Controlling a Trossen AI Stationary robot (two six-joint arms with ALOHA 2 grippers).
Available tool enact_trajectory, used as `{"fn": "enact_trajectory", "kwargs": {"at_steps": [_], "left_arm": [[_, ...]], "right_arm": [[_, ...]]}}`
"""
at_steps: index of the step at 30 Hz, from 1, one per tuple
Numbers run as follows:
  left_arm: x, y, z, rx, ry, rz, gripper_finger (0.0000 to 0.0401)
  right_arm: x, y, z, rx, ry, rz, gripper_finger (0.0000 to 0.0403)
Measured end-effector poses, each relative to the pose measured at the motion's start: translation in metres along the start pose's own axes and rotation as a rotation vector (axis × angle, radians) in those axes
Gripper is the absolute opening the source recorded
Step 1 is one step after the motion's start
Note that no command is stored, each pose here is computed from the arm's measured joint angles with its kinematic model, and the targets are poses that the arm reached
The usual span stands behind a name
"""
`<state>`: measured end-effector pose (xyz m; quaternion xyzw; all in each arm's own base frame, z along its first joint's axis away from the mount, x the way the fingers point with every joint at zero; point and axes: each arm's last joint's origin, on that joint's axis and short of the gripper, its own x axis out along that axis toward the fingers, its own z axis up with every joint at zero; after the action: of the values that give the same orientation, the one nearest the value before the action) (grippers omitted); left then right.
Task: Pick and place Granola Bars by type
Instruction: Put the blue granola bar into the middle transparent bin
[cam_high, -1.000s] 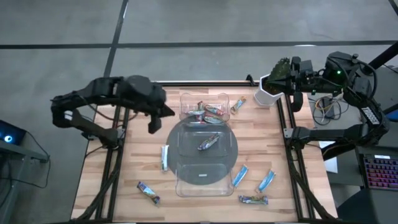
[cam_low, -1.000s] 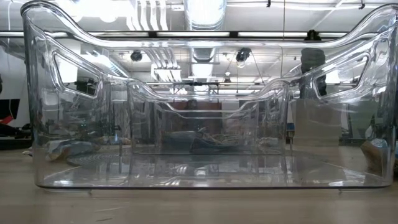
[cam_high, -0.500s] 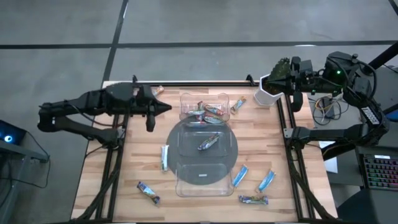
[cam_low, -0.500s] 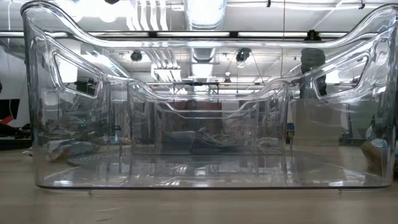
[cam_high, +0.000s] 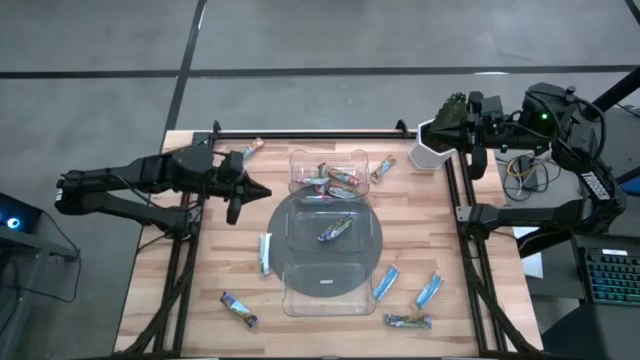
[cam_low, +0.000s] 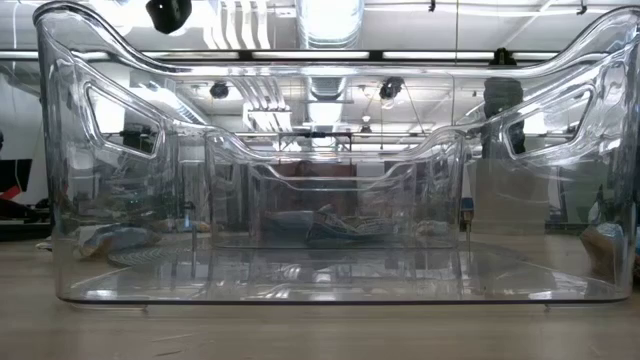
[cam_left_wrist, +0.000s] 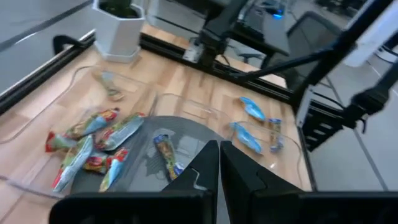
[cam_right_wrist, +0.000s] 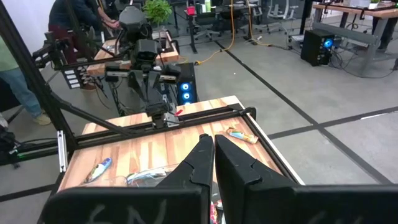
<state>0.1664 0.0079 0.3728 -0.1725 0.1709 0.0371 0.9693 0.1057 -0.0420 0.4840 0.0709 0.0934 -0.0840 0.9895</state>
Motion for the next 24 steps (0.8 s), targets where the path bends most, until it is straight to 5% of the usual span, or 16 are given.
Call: {"fn": "enact_trajectory", "kwargs": {"at_steps": [9, 19, 24], "left_arm": [[-0.002, -0.004, -0.001, 0.131, 0.025, -0.132, 0.0], [-0.01, -0.003, -0.001, 0.17, -0.013, -0.098, 0.0], [-0.028, -0.001, -0.003, 0.173, -0.077, -0.048, 0.0]], "right_arm": [[0.0, 0.0, 0.0, 0.0, 0.0, 0.0, 0.0008], [-0.001, 0.0, -0.001, -0.032, 0.008, 0.011, 0.0008], [-0.001, 0.003, -0.004, -0.06, 0.035, 0.114, 0.0008]]}}
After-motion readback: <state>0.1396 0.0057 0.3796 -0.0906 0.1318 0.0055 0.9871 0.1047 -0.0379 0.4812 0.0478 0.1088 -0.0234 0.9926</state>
